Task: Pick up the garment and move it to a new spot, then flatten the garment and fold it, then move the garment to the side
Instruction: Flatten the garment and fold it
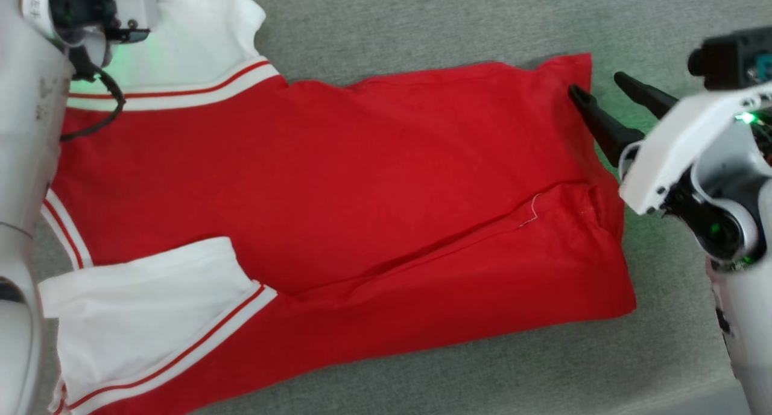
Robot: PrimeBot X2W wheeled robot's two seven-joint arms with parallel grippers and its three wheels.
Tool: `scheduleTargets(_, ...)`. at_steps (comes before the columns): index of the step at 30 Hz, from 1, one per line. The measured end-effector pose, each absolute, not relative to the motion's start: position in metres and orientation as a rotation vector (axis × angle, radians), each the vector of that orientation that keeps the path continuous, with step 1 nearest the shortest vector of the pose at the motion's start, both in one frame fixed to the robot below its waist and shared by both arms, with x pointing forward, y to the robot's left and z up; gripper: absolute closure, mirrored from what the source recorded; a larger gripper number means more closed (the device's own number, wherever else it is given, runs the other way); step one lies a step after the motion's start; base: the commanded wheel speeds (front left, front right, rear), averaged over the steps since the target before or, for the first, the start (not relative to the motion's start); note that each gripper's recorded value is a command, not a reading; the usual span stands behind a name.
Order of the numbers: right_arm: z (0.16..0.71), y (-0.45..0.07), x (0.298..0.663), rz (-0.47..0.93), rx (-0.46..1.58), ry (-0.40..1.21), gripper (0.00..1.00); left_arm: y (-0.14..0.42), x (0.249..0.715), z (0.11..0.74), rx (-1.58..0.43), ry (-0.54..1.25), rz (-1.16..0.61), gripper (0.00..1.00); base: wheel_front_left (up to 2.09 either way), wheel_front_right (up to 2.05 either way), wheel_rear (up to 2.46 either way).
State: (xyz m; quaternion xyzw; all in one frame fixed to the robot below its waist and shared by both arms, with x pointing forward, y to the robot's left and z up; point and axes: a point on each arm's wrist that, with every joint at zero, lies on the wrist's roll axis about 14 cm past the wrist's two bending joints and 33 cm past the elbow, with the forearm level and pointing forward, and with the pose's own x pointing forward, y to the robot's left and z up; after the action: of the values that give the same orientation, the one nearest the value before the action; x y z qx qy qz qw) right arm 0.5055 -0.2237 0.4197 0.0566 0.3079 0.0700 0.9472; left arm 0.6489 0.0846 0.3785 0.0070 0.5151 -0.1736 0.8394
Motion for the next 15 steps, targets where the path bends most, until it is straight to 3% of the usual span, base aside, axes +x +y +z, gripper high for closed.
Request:
scheduleTargets(9,0.393,-0.213,0.516,0.177,0.083,0.832,0.00,0.087,0.648,0.379,0.007,1.077,-0.368,1.00,0.00,0.00,0.00)
scheduleTargets(10,0.392,-0.212,0.517,0.181,0.076,0.849,0.04,0.088,0.648,0.379,0.007,1.076,-0.369,1.00,0.00,0.00,0.00)
scheduleTargets(11,0.391,-0.212,0.517,0.183,0.082,0.865,0.62,0.088,0.648,0.379,0.006,1.073,-0.369,1.00,0.00,0.00,0.00)
scheduleTargets(12,0.391,-0.210,0.518,0.191,0.075,0.877,0.62,0.088,0.647,0.380,0.004,1.071,-0.369,1.00,0.00,0.00,0.00)
scheduleTargets(13,0.390,-0.210,0.517,0.196,0.067,0.893,1.00,0.088,0.647,0.381,0.003,1.066,-0.368,1.00,0.00,0.00,0.00)
scheduleTargets(15,0.392,-0.207,0.518,0.208,0.071,0.906,1.00,0.088,0.646,0.383,-0.001,1.058,-0.371,1.00,0.00,0.00,0.00)
